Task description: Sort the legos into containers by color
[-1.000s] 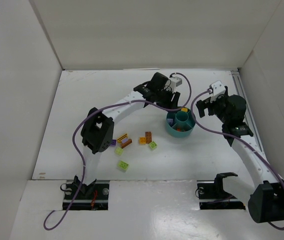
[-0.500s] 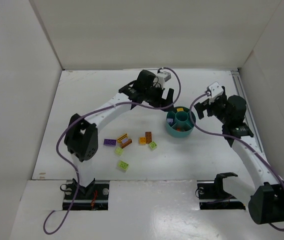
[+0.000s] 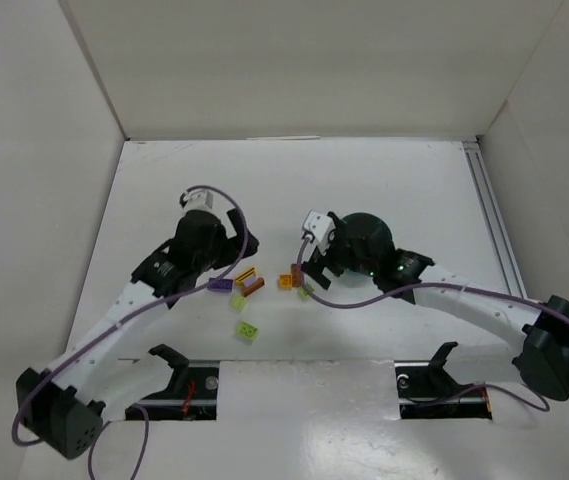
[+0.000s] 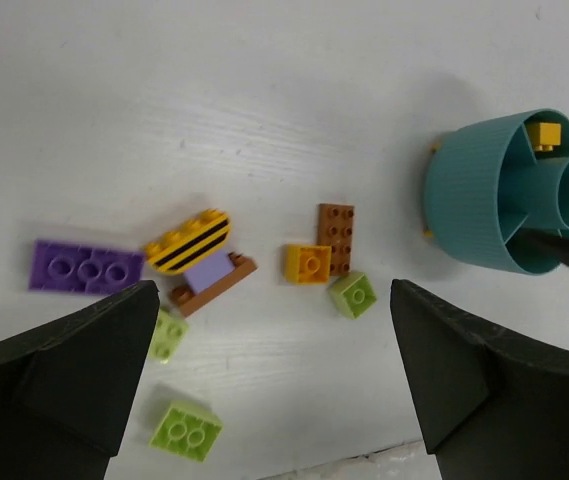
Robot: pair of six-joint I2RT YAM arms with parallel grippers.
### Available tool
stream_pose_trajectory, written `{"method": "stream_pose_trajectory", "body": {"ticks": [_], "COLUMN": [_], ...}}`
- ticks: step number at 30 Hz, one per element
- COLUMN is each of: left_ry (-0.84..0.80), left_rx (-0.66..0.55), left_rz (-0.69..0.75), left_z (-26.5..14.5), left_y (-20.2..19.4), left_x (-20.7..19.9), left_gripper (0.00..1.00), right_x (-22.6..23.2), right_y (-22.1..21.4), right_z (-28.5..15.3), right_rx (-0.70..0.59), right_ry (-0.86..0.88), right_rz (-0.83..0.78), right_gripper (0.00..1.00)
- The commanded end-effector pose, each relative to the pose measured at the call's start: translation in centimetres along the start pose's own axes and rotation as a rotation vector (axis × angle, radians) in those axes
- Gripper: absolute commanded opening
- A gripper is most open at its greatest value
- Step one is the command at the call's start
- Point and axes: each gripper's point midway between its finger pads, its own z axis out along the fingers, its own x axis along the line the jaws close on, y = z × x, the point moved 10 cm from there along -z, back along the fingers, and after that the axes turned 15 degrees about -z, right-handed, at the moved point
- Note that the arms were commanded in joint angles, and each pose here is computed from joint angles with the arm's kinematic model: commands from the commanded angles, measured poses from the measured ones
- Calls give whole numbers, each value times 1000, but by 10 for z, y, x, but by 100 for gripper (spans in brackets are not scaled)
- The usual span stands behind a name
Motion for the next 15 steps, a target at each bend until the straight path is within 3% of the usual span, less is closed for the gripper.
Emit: {"method": "stream_pose_trajectory", "body": {"ticks": [1, 3, 8, 15], "left_ry": [77, 46, -14, 49], "left_rx": [-110, -126, -143, -126], "left_rz": [-172, -214, -249, -203], "left_z": [-21, -32, -41, -30], "left_y": [-7, -16, -23, -23], "left_x": [27, 42, 52, 54], "left_gripper": [100, 100, 100, 100], "right_x": [29, 55, 82, 117], "right_y": [7, 0, 7, -1], "right_z": [17, 28, 49, 76], "right_rx": [0, 56, 83, 167], "right_ry": [-30, -18, 50, 162], "right_rz": [173, 272, 294, 364], "right_gripper": [100, 100, 96, 95]}}
